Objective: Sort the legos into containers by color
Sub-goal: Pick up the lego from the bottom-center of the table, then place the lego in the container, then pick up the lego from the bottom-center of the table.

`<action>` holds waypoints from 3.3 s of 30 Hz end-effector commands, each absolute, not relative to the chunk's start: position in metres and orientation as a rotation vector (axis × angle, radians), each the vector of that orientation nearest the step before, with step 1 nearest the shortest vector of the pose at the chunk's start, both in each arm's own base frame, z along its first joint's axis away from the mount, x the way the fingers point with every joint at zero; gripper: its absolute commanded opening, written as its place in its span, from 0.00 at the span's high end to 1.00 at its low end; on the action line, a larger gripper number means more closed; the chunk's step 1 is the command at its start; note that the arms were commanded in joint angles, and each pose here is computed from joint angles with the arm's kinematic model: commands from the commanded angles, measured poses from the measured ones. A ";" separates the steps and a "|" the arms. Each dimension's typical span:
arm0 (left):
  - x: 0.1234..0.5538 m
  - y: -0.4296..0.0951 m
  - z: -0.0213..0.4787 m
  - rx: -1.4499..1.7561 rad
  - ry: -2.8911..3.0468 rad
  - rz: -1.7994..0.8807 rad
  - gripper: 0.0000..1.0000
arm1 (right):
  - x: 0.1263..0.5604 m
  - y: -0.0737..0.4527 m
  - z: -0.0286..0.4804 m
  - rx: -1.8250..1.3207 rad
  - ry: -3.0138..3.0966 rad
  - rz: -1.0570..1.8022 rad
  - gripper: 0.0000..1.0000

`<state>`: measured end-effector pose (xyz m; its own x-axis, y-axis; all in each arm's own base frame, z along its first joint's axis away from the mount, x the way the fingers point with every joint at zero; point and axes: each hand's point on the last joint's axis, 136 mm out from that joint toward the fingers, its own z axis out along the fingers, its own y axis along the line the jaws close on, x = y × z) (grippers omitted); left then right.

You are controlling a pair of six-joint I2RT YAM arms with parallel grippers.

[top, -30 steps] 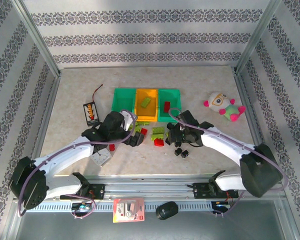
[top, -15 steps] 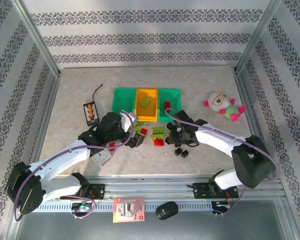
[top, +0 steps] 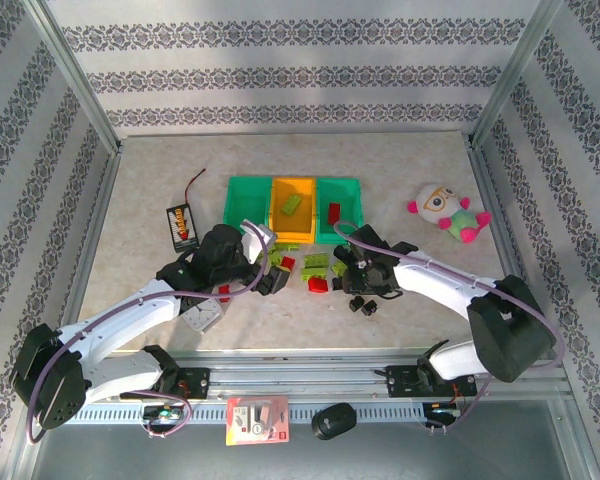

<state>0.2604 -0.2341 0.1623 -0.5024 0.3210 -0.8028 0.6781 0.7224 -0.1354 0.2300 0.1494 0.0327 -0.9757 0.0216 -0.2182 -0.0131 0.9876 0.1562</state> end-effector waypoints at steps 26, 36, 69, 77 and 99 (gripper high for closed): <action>0.245 -0.187 0.187 0.494 2.029 -0.480 0.01 | 0.354 0.301 0.171 -0.342 2.356 0.582 0.74; 0.244 -0.175 0.179 0.438 2.070 -0.432 0.01 | 0.419 0.386 0.170 -0.428 2.226 0.590 0.74; 0.246 -0.181 0.166 0.465 2.131 -0.441 0.01 | 0.320 0.250 0.168 -0.305 2.278 0.398 0.33; 0.240 -0.219 0.178 0.706 1.995 -0.582 0.01 | 0.223 0.176 0.092 -0.309 2.607 0.282 0.27; 0.233 -0.224 0.177 0.797 1.950 -0.593 0.01 | 0.193 0.162 0.028 -0.422 2.973 -0.005 0.49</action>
<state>0.2383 -0.2203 0.1726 -0.4158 0.2828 -0.8643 0.7025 0.7035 -0.1078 0.1975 0.1602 0.0268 -0.9451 -0.2815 -0.1659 -0.2818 0.9592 -0.0222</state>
